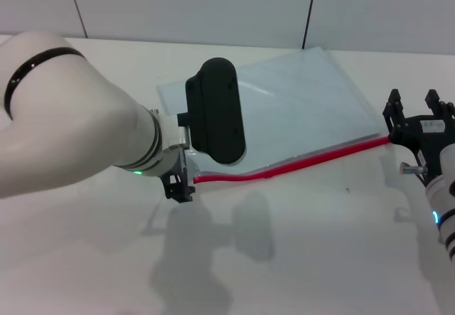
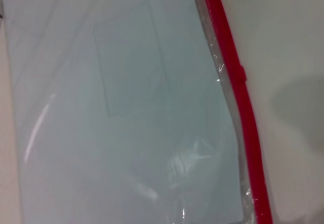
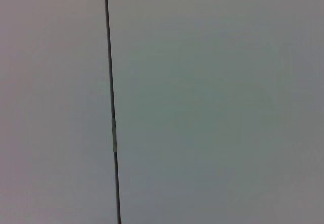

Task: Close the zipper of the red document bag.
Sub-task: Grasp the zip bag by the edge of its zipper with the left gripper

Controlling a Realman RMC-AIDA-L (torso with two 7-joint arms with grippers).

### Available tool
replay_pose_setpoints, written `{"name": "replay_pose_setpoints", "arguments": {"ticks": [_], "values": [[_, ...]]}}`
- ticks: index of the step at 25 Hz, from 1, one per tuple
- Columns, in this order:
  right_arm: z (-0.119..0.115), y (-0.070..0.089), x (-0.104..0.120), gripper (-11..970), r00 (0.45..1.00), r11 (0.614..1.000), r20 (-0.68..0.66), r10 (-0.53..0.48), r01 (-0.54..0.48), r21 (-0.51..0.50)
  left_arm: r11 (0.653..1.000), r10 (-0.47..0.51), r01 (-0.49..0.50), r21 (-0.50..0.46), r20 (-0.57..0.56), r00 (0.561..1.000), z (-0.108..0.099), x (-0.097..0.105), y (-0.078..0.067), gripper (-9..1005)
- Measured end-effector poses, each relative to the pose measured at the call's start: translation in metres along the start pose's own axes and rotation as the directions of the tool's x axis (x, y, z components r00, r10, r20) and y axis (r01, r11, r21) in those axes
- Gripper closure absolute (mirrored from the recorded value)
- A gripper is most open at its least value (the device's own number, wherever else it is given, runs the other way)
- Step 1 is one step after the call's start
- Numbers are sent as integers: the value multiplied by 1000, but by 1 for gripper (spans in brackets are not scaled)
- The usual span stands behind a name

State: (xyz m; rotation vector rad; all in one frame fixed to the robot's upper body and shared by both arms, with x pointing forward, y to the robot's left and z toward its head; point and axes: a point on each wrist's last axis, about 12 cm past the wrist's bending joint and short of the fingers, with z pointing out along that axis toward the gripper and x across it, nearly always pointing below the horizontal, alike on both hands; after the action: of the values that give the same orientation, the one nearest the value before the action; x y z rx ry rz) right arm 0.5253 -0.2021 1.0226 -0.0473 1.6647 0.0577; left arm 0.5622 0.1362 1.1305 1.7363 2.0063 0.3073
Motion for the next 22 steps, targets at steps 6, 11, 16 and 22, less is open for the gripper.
{"name": "replay_pose_setpoints", "arguments": {"ticks": [6, 11, 16, 22], "values": [[0, 1, 0, 354, 1000, 1000, -3, 0, 0, -3, 1000, 3, -3, -22, 23, 1000, 5, -2, 2, 224], [2, 2, 1, 354, 1000, 1000, -15, -4, 3, -12, 999, -1, 3, -38, 41, 999, 8, -2, 4, 230], [3, 2, 0, 354, 1000, 1000, -14, -5, 5, -14, 998, -4, 8, -57, 67, 998, 10, -4, 5, 230], [3, 2, 0, 354, 1000, 1000, -13, -6, 6, -16, 996, -7, 16, -87, 102, 995, 14, -4, 7, 231]]}}
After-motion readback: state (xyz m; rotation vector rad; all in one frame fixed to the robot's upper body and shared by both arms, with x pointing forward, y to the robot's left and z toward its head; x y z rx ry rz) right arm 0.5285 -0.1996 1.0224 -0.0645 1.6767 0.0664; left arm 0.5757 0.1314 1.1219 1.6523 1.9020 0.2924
